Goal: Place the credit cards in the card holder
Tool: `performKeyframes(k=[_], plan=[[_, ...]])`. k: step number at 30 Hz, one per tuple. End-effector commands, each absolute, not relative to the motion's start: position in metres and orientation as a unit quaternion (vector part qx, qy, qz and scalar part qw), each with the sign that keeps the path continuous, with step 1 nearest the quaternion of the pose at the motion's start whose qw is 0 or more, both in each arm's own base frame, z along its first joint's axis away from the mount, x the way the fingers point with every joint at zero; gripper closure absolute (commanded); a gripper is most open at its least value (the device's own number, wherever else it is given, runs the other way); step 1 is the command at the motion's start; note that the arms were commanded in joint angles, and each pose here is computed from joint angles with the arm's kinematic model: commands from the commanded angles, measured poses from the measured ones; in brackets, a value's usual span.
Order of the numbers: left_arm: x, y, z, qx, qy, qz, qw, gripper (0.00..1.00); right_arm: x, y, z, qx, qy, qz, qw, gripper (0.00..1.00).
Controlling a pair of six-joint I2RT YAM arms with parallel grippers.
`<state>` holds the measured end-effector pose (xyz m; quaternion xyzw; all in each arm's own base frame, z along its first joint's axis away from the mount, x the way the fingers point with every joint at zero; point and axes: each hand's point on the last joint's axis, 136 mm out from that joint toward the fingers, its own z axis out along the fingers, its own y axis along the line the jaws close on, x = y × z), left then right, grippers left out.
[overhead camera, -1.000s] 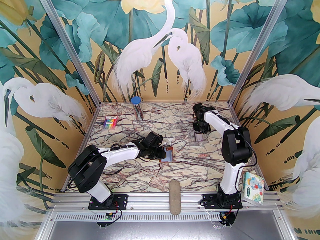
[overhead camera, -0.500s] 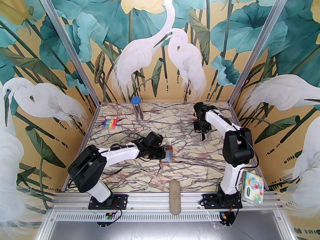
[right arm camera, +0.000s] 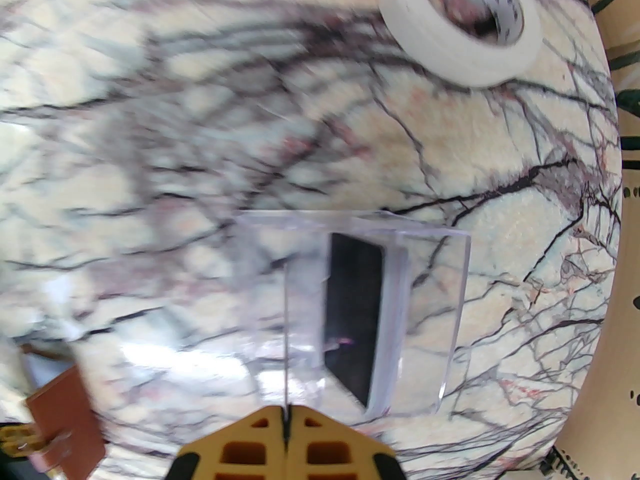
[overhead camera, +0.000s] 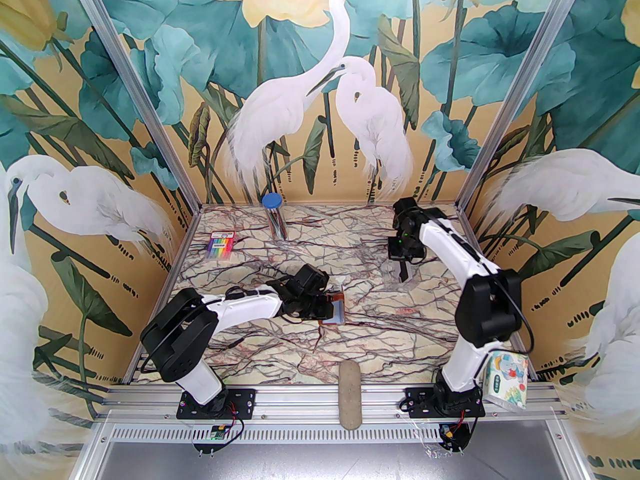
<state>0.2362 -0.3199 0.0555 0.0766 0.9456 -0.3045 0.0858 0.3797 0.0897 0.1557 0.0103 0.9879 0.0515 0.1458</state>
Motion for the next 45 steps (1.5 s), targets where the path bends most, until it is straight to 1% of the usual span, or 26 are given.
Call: performKeyframes(k=[1,9,16,22,26,33,37,39,45], plan=[[0.238,-0.34,0.069,0.091,0.939,-0.32,0.086,0.91,0.365,0.111,0.185,0.02,0.977,0.128,0.17,1.0],[0.24,-0.369,0.075,0.11,0.935,-0.327,0.087,0.89,0.327,0.139,0.209,0.033,0.947,0.252,0.197,1.0],[0.24,-0.387,0.073,0.125,0.931,-0.333,0.079,0.89,0.302,0.155,0.207,0.04,0.926,0.322,0.191,1.0],[0.231,-0.379,0.075,0.135,0.93,-0.33,0.083,0.85,0.296,0.171,0.198,0.042,0.913,0.365,0.176,1.0],[0.219,-0.37,0.088,0.138,0.923,-0.35,0.076,0.84,0.297,0.181,0.196,0.035,0.911,0.372,0.172,1.0],[0.21,-0.328,0.103,0.112,0.929,-0.341,0.092,0.81,0.301,0.187,0.193,0.035,0.911,0.375,0.167,1.0],[0.22,-0.287,0.103,0.064,0.943,-0.307,0.115,0.8,0.303,0.2,0.196,0.027,0.909,0.383,0.162,1.0],[0.227,-0.261,0.099,0.029,0.95,-0.284,0.13,0.81,0.304,0.209,0.199,0.018,0.909,0.383,0.16,1.0],[0.243,-0.213,0.092,-0.046,0.949,-0.27,0.158,0.82,0.304,0.248,0.194,-0.008,0.917,0.373,0.144,1.0]])
